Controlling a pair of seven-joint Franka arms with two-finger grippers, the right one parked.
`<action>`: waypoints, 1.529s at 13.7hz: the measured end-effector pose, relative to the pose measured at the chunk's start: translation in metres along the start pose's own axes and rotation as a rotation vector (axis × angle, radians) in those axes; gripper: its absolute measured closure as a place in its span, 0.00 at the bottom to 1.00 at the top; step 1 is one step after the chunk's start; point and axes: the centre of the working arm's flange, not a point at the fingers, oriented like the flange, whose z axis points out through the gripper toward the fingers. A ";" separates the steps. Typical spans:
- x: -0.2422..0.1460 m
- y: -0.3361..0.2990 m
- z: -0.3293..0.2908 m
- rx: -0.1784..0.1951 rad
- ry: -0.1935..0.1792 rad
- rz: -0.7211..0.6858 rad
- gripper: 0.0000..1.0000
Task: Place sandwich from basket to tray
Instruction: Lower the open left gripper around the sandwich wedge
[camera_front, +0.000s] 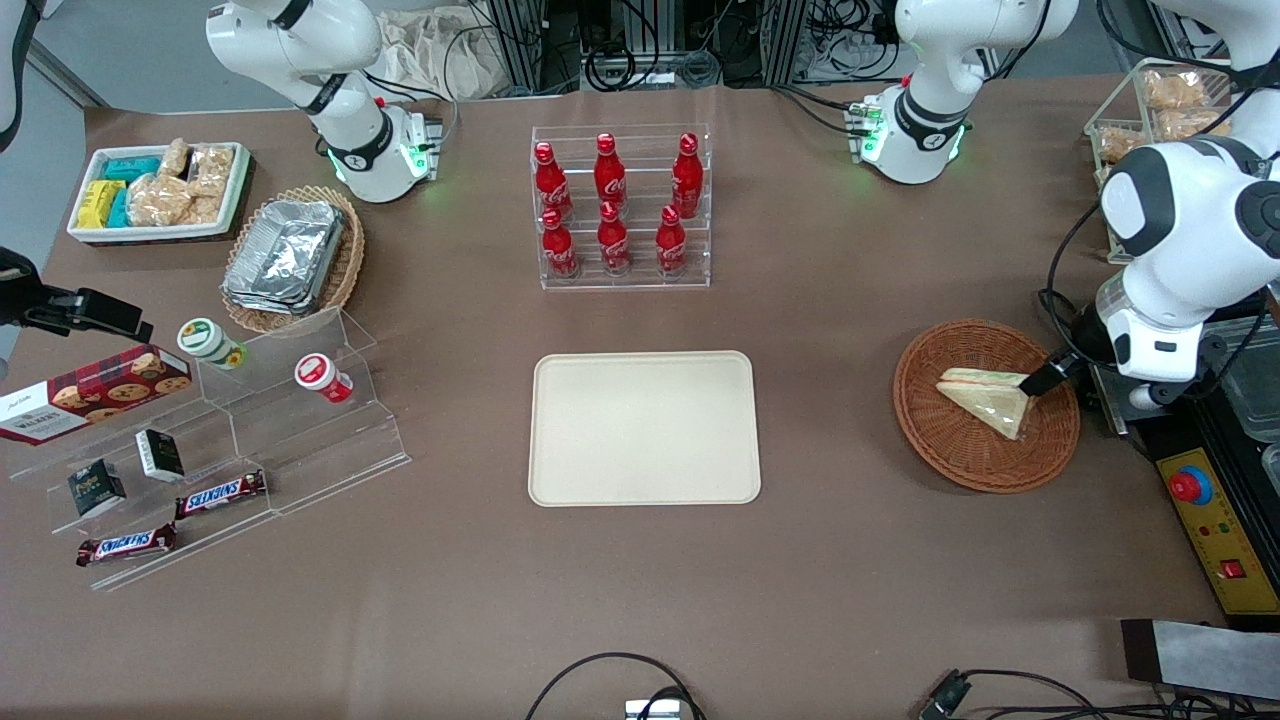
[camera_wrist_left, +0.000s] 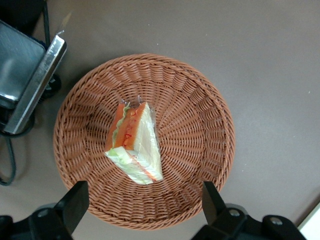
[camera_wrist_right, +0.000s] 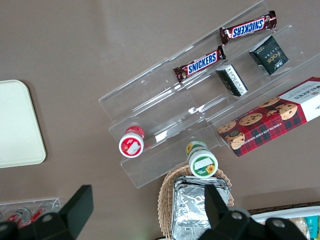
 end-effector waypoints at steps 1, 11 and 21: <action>0.002 -0.003 0.004 -0.006 0.002 -0.012 0.00; 0.003 -0.017 0.098 -0.019 0.030 -0.071 0.00; 0.000 -0.023 0.112 -0.018 0.042 -0.077 0.00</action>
